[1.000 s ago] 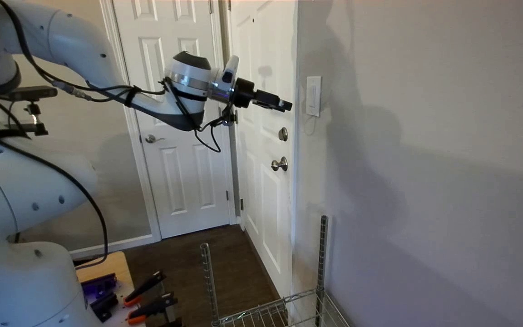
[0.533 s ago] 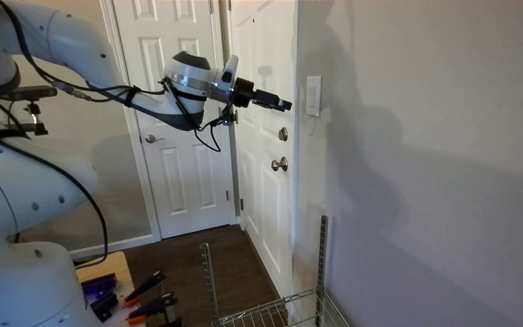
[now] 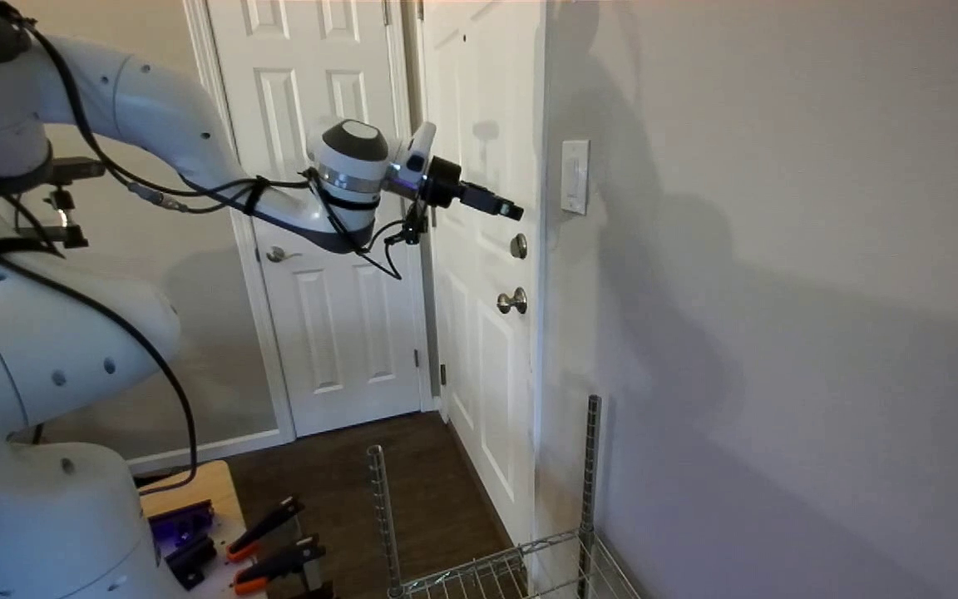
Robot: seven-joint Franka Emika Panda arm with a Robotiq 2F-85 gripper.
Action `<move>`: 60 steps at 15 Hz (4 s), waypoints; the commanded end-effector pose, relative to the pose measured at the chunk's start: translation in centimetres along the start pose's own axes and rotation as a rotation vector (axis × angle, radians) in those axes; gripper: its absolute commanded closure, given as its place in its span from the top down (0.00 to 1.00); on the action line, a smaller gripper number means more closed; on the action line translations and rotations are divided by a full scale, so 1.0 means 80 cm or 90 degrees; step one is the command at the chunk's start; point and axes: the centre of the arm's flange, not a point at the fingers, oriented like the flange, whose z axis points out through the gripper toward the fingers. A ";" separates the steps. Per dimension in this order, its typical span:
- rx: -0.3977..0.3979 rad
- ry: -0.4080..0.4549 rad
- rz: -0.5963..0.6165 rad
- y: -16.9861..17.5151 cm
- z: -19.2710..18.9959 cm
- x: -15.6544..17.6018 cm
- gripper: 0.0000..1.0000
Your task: Turn on the light switch on the wall
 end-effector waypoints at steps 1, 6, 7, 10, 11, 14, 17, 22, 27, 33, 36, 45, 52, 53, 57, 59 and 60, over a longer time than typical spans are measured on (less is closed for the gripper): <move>0.015 0.045 0.046 -0.016 0.012 0.008 1.00; 0.002 0.077 0.093 -0.015 0.019 0.023 1.00; 0.001 0.082 0.096 -0.011 0.023 0.028 1.00; -0.001 0.101 0.097 -0.008 0.030 0.039 1.00; 0.001 0.107 0.092 -0.009 0.033 0.044 1.00; 0.006 0.118 0.083 -0.011 0.038 0.053 1.00; -0.004 0.123 0.085 -0.010 0.046 0.062 1.00; -0.011 0.127 0.100 -0.010 0.062 0.074 1.00; -0.010 0.135 0.105 -0.022 0.074 0.087 1.00; -0.039 0.135 0.131 0.002 0.092 0.099 1.00; -0.038 0.132 0.141 0.007 0.090 0.099 1.00; -0.023 0.123 0.156 0.014 0.046 0.075 1.00; -0.024 0.122 0.159 0.011 0.041 0.077 1.00; -0.026 0.119 0.161 0.011 0.046 0.079 1.00; -0.038 0.120 0.169 0.015 0.065 0.089 1.00; -0.042 0.121 0.169 0.015 0.073 0.093 1.00; -0.043 0.121 0.166 0.012 0.076 0.094 1.00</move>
